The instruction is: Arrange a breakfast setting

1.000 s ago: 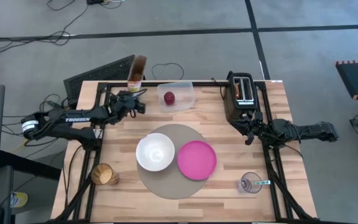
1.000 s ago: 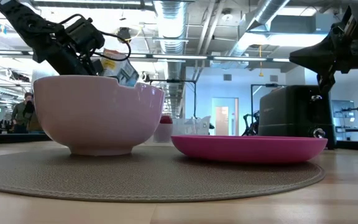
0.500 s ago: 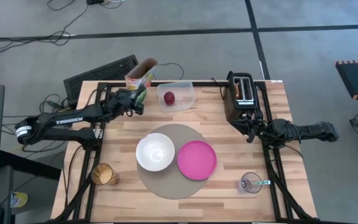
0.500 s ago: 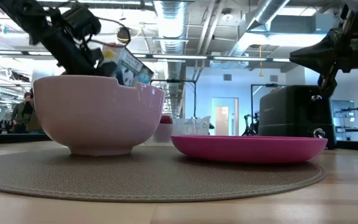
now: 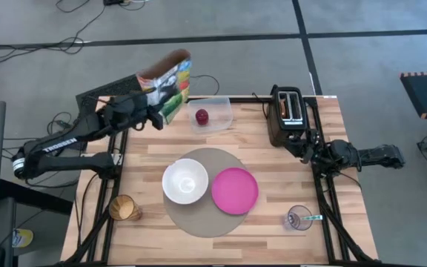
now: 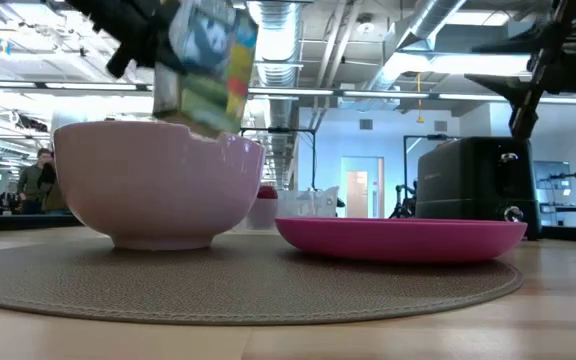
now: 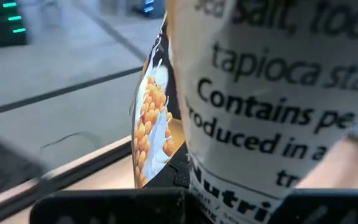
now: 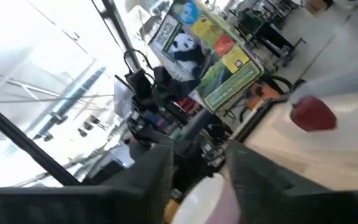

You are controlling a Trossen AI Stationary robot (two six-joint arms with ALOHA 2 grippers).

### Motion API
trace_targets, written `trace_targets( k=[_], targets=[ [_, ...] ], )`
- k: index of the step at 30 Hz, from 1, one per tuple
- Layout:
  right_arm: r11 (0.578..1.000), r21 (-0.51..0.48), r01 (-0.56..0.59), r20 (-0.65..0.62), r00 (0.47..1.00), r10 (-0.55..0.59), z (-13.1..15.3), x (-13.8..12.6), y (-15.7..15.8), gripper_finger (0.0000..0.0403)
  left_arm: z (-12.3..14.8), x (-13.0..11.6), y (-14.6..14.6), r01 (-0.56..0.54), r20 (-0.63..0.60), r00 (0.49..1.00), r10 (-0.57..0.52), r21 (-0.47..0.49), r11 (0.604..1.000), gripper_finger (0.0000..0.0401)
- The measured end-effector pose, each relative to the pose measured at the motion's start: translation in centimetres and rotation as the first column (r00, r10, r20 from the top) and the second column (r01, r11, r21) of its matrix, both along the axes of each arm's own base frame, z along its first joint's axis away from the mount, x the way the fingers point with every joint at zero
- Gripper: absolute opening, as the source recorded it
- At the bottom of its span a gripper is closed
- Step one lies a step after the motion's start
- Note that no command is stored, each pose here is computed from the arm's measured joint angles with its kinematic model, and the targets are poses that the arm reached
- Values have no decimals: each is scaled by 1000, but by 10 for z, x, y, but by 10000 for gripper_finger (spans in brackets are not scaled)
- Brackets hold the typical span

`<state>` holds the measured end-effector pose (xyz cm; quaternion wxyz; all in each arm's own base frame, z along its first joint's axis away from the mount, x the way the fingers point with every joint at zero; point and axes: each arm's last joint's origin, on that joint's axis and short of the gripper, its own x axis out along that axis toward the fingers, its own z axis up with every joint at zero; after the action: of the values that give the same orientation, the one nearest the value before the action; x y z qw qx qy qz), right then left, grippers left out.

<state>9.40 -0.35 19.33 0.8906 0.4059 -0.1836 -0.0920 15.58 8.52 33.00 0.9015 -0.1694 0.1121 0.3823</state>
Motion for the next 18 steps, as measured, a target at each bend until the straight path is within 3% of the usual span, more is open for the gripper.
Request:
trace_targets(
  k=[5, 9, 18],
  targets=[
    [1000, -11, 19, -28, 999, -20, 12, 4, -1, 302, 25, 9, -4, 102, 98, 990, -104, 27, 994, 0],
    [997, -44, 58, -63, 996, -61, 26, 9, -4, 350, 40, 20, -6, 187, 215, 956, -197, 69, 980, 0],
    [966, -245, 80, -62, 993, -98, 65, 32, -11, 367, 54, 45, -9, 306, 414, 847, -333, 133, 943, 0]
  ],
)
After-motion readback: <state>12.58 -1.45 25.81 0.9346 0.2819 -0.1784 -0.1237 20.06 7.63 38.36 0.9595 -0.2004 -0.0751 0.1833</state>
